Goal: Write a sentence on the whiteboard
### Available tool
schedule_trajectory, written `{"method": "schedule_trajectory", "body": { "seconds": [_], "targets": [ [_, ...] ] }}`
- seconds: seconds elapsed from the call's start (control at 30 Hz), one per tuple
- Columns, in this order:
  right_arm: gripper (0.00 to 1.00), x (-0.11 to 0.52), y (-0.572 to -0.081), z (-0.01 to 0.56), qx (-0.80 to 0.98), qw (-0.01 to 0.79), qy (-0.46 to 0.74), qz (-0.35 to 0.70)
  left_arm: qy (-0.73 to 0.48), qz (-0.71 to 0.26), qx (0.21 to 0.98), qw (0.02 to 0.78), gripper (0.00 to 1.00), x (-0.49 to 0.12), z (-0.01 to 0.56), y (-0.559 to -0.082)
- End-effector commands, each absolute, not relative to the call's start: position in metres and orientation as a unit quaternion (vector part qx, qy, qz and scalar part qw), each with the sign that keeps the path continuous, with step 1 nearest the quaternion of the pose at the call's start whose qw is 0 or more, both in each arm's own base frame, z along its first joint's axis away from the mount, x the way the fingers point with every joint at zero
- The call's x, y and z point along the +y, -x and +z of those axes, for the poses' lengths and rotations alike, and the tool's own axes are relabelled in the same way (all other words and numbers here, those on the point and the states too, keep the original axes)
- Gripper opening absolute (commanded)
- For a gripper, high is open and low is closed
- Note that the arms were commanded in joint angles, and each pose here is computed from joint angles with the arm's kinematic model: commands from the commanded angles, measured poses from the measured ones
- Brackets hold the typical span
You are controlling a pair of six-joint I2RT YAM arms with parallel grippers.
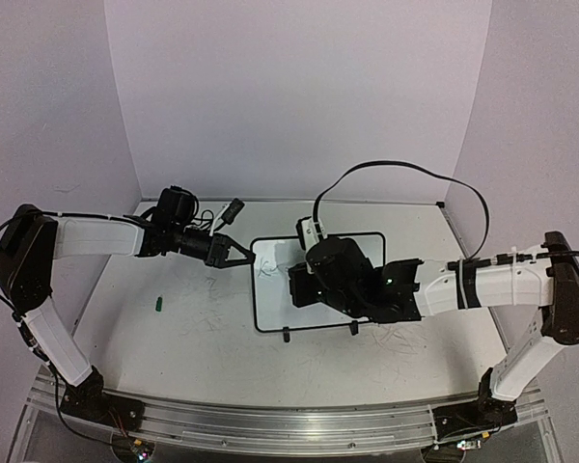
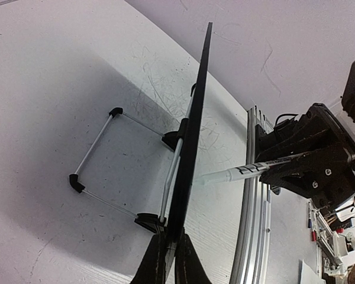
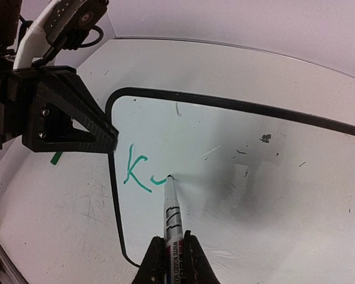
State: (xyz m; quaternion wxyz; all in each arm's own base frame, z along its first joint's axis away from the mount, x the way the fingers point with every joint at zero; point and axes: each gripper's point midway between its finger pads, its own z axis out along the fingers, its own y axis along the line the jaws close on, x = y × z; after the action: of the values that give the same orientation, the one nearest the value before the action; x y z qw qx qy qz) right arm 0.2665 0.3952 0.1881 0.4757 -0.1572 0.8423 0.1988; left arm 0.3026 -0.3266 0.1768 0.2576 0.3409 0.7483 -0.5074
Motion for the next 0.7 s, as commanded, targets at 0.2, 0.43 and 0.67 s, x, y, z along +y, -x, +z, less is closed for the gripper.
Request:
{"method": "schedule_trajectory", "body": {
  "seconds": [0.2, 0.43, 0.67],
  "targets": [
    [0.00, 0.402, -0.272, 0.204, 0.831, 0.490, 0.162, 0.207, -0.351, -0.525, 0.729, 0.265, 0.00, -0.326, 0.200, -0.294],
    [0.00, 0.407, -0.269, 0.197, 0.834, 0.479, 0.172, 0.213, -0.352, -0.524, 0.728, 0.266, 0.00, -0.326, 0.201, -0.295],
    [0.00, 0.410, -0.268, 0.190, 0.837, 0.470, 0.178, 0.215, -0.352, -0.524, 0.729, 0.265, 0.00, -0.326, 0.200, -0.295]
  ]
}}
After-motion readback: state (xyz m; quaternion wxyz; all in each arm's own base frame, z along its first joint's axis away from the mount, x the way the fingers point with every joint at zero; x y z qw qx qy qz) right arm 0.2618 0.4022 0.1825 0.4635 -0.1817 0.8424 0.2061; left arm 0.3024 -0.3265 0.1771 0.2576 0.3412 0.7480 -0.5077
